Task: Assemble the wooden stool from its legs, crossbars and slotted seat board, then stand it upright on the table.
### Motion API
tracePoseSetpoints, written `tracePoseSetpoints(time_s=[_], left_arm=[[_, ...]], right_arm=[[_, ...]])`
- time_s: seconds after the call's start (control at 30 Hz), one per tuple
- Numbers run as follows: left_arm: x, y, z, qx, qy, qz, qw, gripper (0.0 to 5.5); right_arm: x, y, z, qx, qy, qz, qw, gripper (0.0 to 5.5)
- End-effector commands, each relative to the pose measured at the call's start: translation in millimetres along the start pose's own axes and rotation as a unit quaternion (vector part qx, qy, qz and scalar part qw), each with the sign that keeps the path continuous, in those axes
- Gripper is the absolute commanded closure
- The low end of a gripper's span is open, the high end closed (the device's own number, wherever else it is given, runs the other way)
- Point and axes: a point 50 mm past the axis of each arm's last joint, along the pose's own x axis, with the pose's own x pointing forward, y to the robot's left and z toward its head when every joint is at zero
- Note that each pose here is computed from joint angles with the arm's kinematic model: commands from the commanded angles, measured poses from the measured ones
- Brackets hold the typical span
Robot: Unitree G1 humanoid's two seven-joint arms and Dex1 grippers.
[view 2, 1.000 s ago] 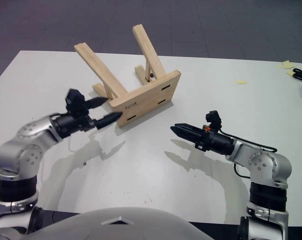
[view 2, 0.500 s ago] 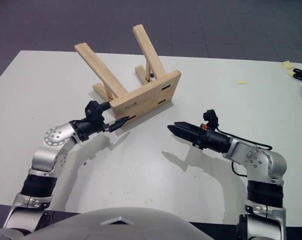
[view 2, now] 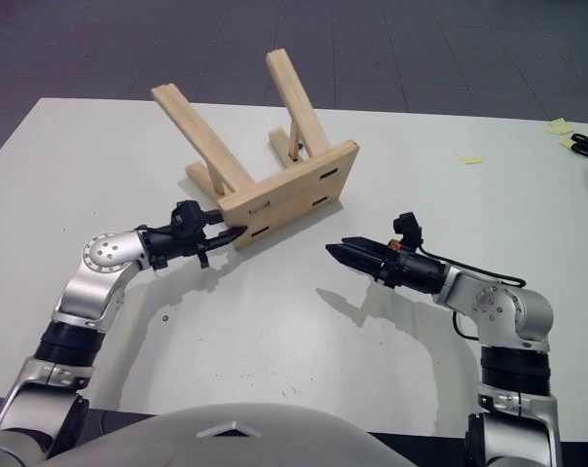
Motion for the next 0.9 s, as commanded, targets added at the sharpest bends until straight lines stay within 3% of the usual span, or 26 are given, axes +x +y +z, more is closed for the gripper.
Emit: tracePoseSetpoints(time_s=[0.03,0.13,0.33,0.53,0.67,0.9], left_arm=[[1.0,-12.8,12.3,-0.017,-0.021,-0.076,0.997,4.12],[-3.6,-19.5,21.4,-0.09,-0.039,-0.141,0.985,4.13],[-19.1,-0.4,19.2,-0.157,-0.029,-0.137,0.978,4.13],[-22.9,6.4,-4.1,-0.043,0.034,-0.081,0.995,4.13],[-23.2,-1.7,-2.1,-0.034,0.019,-0.1,0.994,4.13],[-13.5,-23.7,15.2,0.081,-0.002,-0.148,0.986,4.15]], right_arm=[[-1.9,-2.9,6.6,-0.013,0.006,-0.009,1.0,0.1],[-5.9,-5.8,8.5,-0.016,0.011,-0.014,1.0,0.1],[-35.1,-14.9,7.7,-0.014,0.064,-0.03,0.997,0.1],[-66.6,-24.0,-5.0,-0.053,0.183,-0.047,0.981,0.1],[-64.7,-38.5,11.8,-0.074,0.146,-0.072,0.984,0.1],[-61.3,-47.4,28.0,-0.095,0.14,-0.081,0.982,0.1]])
